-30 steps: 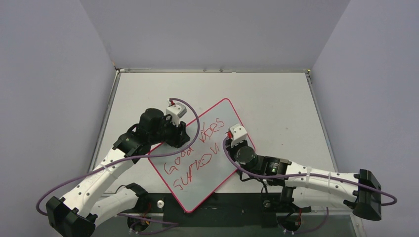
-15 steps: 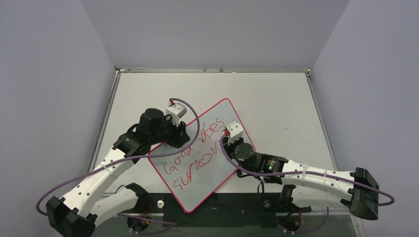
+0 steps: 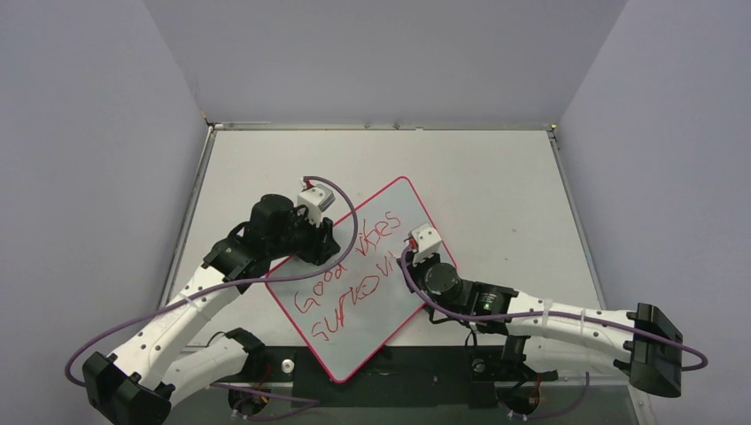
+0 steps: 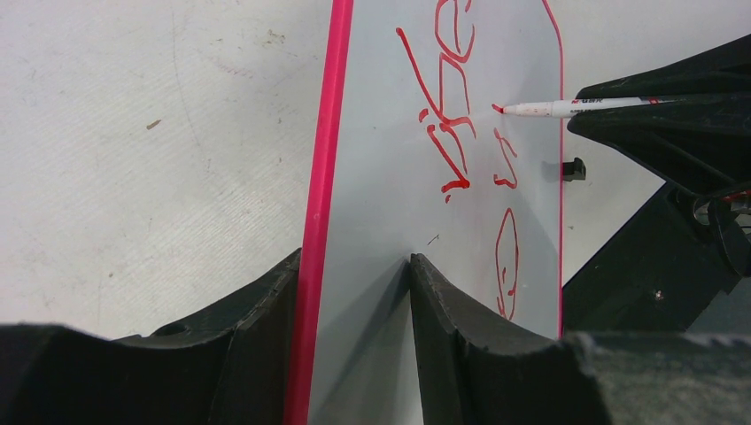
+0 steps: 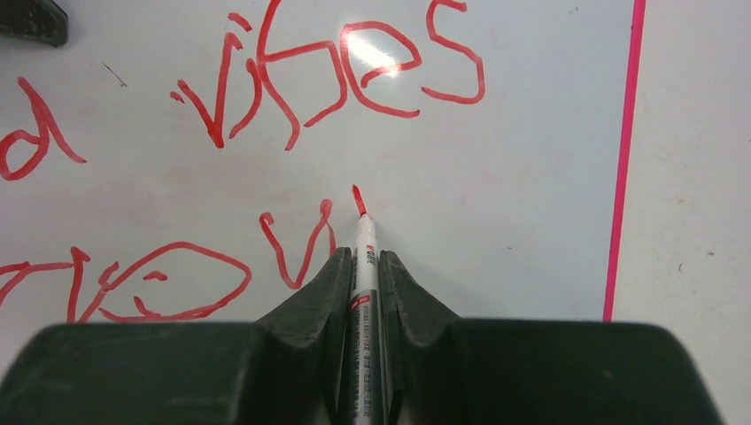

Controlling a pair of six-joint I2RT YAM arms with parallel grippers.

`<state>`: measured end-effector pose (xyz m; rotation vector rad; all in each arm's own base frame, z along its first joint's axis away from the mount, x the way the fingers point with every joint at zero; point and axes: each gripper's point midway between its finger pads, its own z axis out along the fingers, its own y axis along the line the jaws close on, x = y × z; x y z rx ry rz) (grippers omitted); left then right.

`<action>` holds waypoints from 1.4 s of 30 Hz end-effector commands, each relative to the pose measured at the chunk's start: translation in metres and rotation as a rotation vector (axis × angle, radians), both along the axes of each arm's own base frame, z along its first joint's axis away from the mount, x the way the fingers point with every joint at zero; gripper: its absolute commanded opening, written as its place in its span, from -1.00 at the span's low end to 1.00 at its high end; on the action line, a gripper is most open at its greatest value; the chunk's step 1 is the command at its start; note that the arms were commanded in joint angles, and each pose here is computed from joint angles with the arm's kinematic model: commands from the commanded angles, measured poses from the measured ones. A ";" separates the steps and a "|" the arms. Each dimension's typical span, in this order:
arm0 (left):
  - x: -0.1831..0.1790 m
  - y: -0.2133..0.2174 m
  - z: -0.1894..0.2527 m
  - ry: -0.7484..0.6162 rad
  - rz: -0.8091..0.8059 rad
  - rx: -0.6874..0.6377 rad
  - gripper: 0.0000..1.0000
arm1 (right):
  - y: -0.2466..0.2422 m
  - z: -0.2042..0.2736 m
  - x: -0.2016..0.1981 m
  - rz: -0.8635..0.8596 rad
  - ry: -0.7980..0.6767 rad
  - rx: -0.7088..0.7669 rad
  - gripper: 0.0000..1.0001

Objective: Write a sentence on the whiteboard
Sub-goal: Write a sentence on the whiteboard stand.

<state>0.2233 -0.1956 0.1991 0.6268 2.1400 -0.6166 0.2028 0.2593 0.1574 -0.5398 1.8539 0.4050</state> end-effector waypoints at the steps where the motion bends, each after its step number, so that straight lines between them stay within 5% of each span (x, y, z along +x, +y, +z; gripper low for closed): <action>1: 0.017 0.003 0.022 -0.120 0.018 0.004 -1.00 | -0.008 -0.011 -0.005 -0.018 0.037 0.031 -1.00; 17: 0.017 0.004 0.024 -0.127 0.026 0.005 -1.00 | -0.025 -0.026 -0.019 -0.037 0.085 0.057 -1.00; 42: 0.017 0.005 0.025 -0.131 0.025 0.004 -1.00 | 0.005 0.025 0.011 -0.010 -0.025 -0.013 -1.00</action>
